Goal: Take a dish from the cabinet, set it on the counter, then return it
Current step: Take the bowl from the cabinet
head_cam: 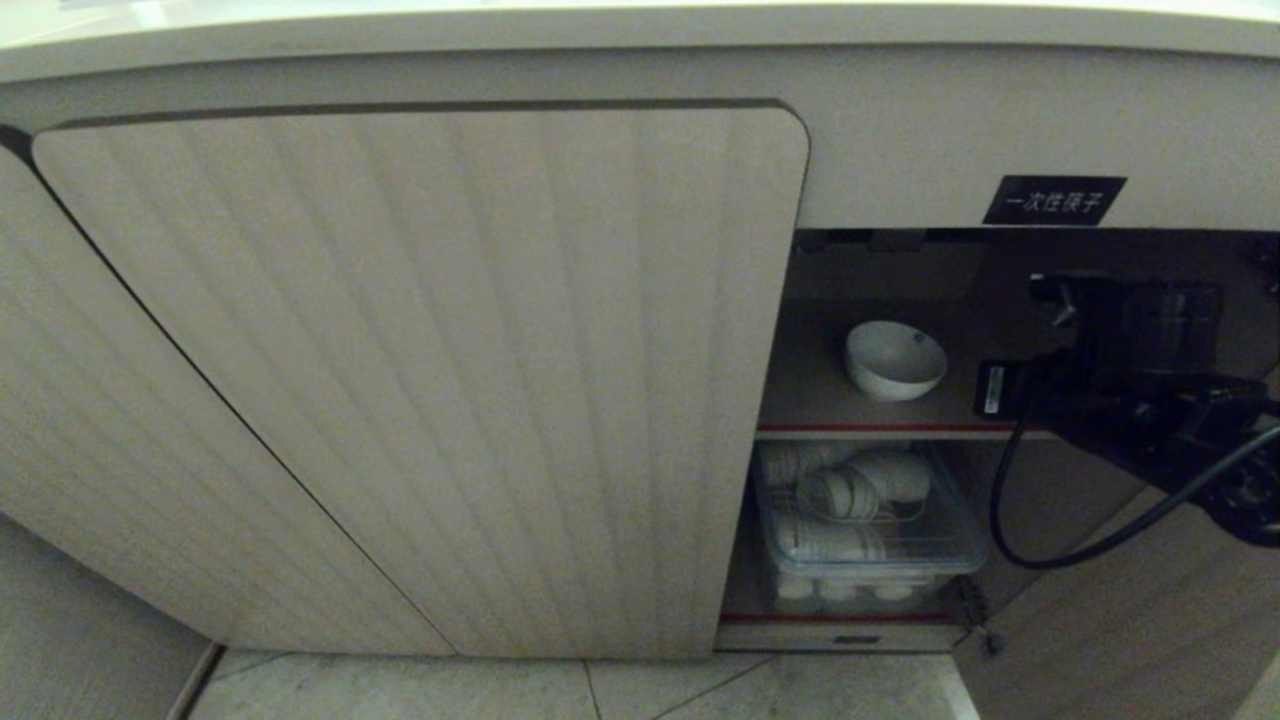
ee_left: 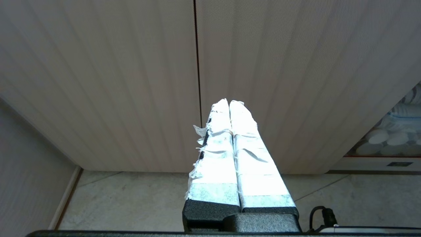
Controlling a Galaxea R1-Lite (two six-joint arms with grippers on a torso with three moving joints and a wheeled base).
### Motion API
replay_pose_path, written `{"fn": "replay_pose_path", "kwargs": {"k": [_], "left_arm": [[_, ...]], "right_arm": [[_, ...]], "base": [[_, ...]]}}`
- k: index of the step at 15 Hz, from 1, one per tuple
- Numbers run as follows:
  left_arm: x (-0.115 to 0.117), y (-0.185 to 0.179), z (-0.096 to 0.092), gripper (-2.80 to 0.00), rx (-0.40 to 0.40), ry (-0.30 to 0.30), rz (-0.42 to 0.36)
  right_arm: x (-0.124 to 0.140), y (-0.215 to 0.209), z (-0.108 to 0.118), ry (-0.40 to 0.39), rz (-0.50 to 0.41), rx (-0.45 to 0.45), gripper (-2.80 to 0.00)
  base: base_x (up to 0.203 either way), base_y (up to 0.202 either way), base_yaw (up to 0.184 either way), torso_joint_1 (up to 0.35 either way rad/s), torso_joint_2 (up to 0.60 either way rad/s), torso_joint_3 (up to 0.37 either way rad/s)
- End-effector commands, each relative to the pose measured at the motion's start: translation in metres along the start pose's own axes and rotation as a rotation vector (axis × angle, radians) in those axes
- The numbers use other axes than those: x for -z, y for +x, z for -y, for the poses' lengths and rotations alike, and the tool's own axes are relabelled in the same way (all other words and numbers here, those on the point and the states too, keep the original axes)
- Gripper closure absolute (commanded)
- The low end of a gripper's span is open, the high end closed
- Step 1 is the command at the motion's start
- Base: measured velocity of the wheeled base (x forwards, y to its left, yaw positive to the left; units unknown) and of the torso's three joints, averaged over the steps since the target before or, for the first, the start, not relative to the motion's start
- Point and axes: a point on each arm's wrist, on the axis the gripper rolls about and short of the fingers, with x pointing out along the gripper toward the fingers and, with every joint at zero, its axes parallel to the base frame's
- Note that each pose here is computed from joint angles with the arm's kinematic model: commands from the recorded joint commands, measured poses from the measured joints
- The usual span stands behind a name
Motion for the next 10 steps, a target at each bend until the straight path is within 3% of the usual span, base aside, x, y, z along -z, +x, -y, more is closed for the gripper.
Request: {"fn": "replay_pose_path", "kwargs": {"k": [1, 10], "left_arm": [[0.000, 0.000, 0.000, 0.00, 0.000, 0.000, 0.002], [0.000, 0.000, 0.000, 0.00, 0.000, 0.000, 0.002]], "right_arm": [[0.002, 0.004, -0.001, 0.001, 0.004, 0.001, 0.00], [0.001, 0.022, -0.005, 0.011, 0.039, -0.001, 0.00]], "base": [[0.000, 0.000, 0.000, 0.000, 0.00, 0.000], [0.000, 0.000, 0.000, 0.000, 0.00, 0.000]]}}
